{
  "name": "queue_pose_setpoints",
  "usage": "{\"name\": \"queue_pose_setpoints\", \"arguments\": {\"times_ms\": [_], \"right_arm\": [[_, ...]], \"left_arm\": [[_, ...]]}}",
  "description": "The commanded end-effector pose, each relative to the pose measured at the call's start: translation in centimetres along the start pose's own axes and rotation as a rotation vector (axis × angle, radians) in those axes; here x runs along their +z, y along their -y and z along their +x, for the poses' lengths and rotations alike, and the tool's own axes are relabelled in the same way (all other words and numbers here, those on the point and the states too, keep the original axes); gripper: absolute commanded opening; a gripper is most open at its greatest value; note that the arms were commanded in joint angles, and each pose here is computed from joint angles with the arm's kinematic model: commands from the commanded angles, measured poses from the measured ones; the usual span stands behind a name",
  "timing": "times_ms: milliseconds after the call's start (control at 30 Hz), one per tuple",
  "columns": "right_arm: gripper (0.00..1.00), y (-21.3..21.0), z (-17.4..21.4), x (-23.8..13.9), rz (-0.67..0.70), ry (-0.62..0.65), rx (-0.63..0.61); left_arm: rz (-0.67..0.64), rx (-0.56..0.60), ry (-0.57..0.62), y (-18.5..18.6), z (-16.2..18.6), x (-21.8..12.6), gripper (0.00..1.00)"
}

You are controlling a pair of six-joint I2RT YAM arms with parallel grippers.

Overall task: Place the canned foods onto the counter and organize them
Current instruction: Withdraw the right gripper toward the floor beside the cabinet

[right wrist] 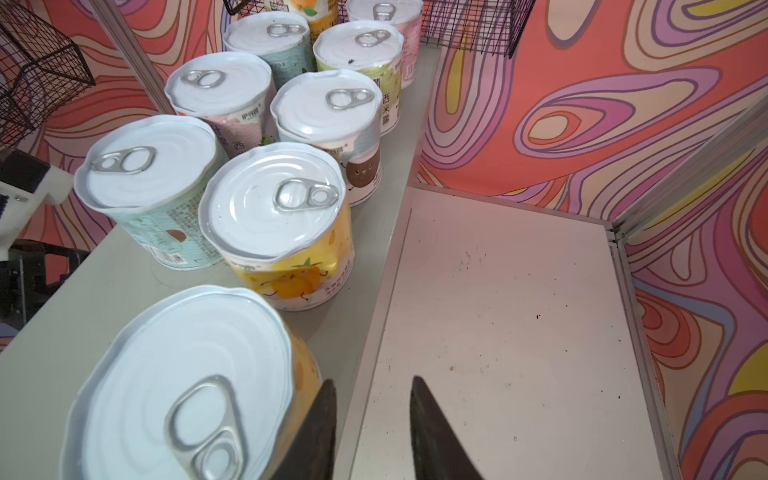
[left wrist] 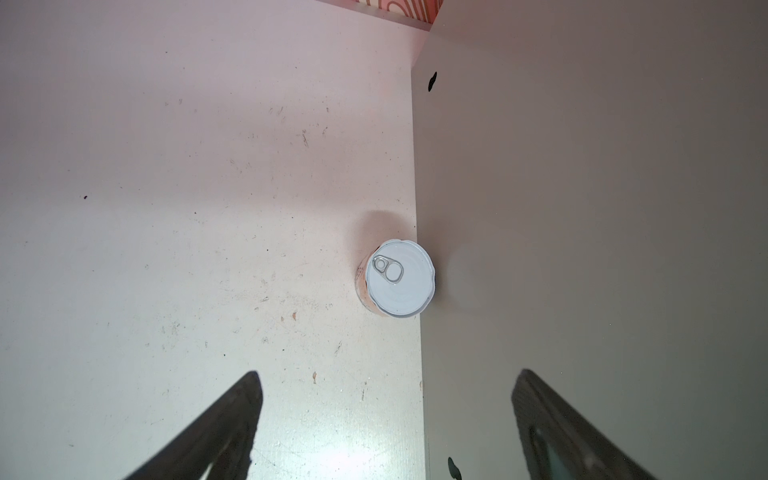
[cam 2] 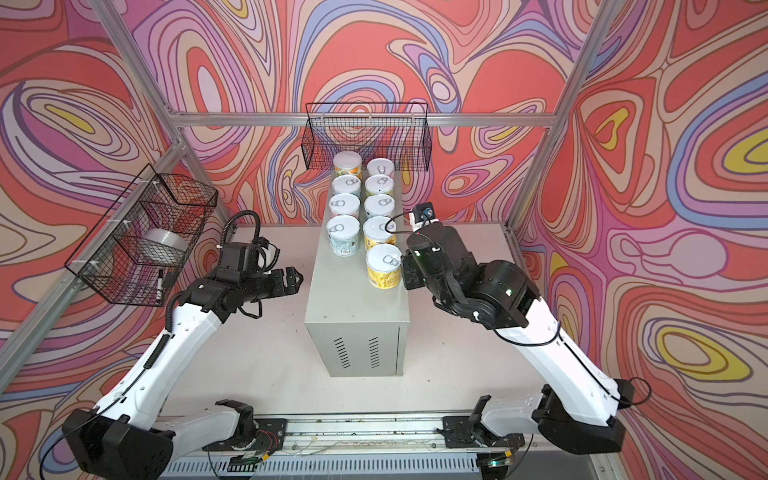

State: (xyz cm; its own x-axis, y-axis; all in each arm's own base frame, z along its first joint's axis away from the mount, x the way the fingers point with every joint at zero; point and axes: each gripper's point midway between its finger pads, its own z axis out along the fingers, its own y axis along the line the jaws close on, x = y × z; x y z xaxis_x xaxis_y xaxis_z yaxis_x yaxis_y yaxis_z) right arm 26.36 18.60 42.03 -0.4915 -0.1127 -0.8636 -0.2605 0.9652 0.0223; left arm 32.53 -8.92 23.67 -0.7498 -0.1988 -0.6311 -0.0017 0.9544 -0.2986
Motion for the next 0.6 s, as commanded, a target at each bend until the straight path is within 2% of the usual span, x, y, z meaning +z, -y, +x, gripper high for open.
{"name": "queue_pose_setpoints", "arguments": {"times_ms": [0, 367, 500, 567], "right_arm": [[0.30, -1.0, 0.0, 0.6, -0.041, -0.002, 0.001], [0.32, -0.1, 0.2, 1.7, -0.018, -0.026, 0.022], [0.34, 2.4, -0.1, 1.2, 0.044, 0.000, 0.064], [0.40, 4.1, -0.4, 1.1, 0.074, 0.022, 0.095]], "left_arm": [[-0.002, -0.012, 0.006, -0.1, 0.1, -0.6, 0.94], [-0.029, -0.003, -0.001, -0.7, 0.4, -0.5, 0.94], [-0.036, -0.002, 0.000, -0.8, 0.3, 0.0, 0.95], [-0.037, -0.003, -0.006, -0.9, 0.5, 0.7, 0.96]]}}
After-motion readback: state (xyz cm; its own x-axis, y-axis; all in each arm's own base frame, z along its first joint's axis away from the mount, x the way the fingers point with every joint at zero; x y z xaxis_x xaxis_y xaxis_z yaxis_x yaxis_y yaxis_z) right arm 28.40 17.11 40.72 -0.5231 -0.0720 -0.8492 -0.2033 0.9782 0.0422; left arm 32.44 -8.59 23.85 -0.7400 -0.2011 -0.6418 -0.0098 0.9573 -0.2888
